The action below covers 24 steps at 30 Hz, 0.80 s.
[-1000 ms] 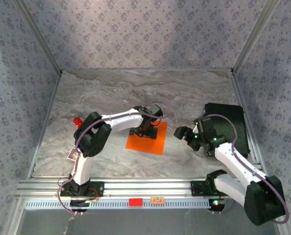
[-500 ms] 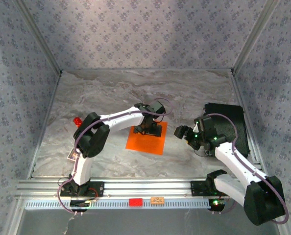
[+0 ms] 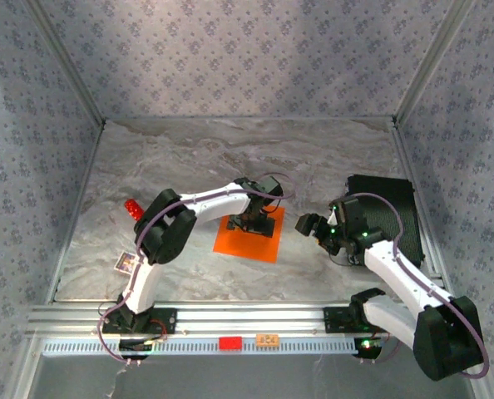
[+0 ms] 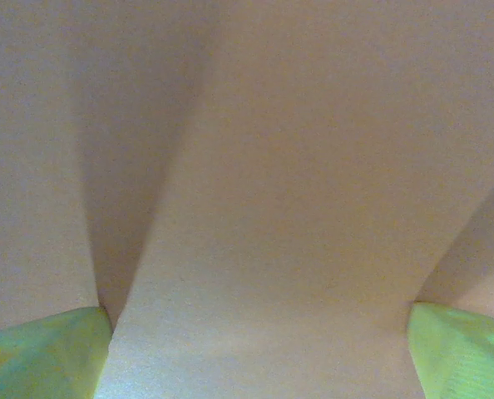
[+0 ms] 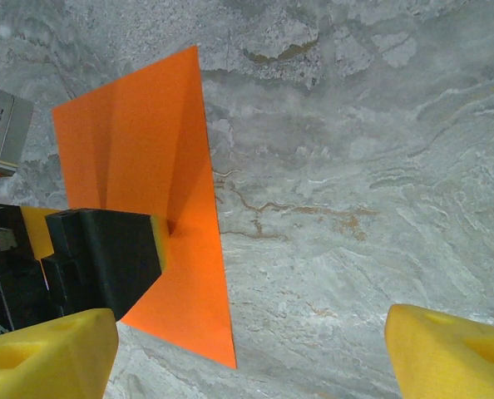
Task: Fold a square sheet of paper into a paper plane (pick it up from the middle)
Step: Move the square sheet of paper to the center of the table, then first fold the square sheet of paper in half at the center of the table.
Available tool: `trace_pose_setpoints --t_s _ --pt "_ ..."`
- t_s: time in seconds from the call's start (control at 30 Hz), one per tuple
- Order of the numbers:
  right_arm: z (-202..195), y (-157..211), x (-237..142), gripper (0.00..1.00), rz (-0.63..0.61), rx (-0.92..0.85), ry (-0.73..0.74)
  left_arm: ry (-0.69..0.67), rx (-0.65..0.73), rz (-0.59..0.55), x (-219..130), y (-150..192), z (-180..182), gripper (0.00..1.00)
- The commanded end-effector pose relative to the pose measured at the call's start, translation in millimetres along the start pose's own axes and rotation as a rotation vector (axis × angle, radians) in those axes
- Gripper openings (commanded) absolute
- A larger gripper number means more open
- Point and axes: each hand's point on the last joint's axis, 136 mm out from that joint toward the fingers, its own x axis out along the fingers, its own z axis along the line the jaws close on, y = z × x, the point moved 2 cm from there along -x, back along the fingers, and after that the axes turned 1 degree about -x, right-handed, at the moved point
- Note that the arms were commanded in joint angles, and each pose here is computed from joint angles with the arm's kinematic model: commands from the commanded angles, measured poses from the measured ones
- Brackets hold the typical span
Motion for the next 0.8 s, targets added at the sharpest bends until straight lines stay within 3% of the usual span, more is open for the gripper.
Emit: trace_pose_setpoints --t_s 0.0,0.77 --pt "1.5 0.3 -3.7 0.86 0.009 -0.006 -0.001 -0.016 0.019 0.082 20.6 16.9 1.4 0.9" --pt "-0.5 -0.7 -5.4 0.86 -0.005 0.009 -0.005 0.012 0.006 0.012 6.1 13.6 4.3 0.83"
